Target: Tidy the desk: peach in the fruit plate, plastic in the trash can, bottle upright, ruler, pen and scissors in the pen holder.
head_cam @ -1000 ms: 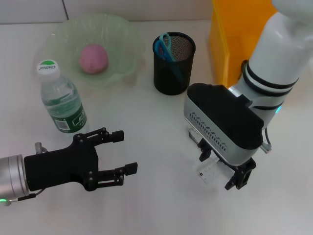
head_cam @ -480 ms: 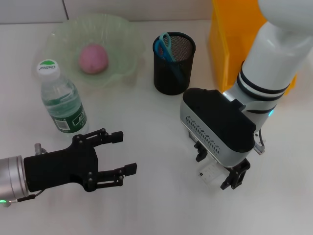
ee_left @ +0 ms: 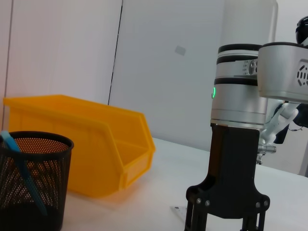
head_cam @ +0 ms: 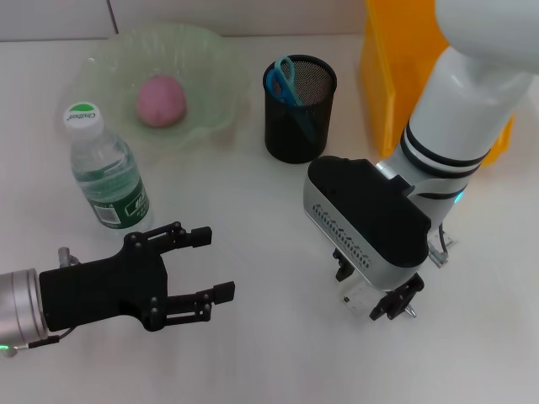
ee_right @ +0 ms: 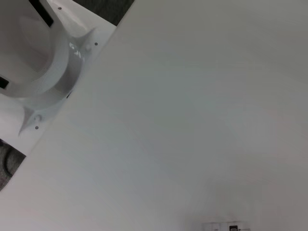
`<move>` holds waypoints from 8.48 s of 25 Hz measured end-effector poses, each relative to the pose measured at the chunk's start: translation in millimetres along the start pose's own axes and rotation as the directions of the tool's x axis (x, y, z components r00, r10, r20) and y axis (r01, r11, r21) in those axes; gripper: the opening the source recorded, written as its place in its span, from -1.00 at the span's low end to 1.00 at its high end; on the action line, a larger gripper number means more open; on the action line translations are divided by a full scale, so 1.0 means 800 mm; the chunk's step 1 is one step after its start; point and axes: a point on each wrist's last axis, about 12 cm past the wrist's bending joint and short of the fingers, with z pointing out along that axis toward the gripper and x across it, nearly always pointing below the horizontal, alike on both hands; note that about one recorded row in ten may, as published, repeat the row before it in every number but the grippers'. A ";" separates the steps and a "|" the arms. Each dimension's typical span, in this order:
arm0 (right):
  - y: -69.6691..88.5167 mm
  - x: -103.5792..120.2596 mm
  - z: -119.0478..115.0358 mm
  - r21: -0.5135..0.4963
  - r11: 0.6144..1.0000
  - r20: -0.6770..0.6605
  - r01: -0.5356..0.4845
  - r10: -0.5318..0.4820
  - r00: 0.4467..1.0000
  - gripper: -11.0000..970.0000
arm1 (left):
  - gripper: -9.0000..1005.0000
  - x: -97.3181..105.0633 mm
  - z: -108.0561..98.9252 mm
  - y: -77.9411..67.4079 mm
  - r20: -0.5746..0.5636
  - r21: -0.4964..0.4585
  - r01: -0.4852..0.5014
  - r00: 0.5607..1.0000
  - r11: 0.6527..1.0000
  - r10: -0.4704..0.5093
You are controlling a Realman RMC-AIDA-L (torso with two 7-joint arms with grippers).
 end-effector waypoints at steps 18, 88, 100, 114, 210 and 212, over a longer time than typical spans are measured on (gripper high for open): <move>-0.012 -0.007 -0.022 0.118 0.990 0.040 -0.079 0.075 0.996 -0.20 | 0.66 -0.003 -0.005 0.002 0.006 -0.001 0.003 1.000 1.000 -0.003; -0.006 0.123 -0.046 0.058 0.275 0.991 -0.960 0.101 0.088 0.08 | 0.66 -0.022 -0.037 0.005 0.088 -0.054 -0.099 0.991 0.994 0.103; 0.055 0.094 -0.160 -0.070 0.329 0.993 -0.942 0.111 -0.035 0.66 | 0.66 -0.019 -0.036 0.003 0.079 -0.046 -0.093 0.992 0.995 0.096; 0.088 0.032 -0.169 -0.006 0.103 0.351 -0.995 0.932 0.094 0.71 | 0.66 -0.019 -0.033 0.005 0.062 -0.032 -0.089 0.994 0.995 0.091; 0.004 0.024 0.002 0.064 0.162 0.044 -0.985 0.985 0.165 -0.62 | 0.66 -0.019 -0.028 -0.002 0.043 0.044 -0.102 0.994 0.994 0.100; 0.004 0.024 0.002 0.065 0.163 0.043 -0.985 0.985 0.165 -0.65 | 0.66 -0.019 -0.028 -0.002 0.043 0.042 -0.103 0.994 0.994 0.101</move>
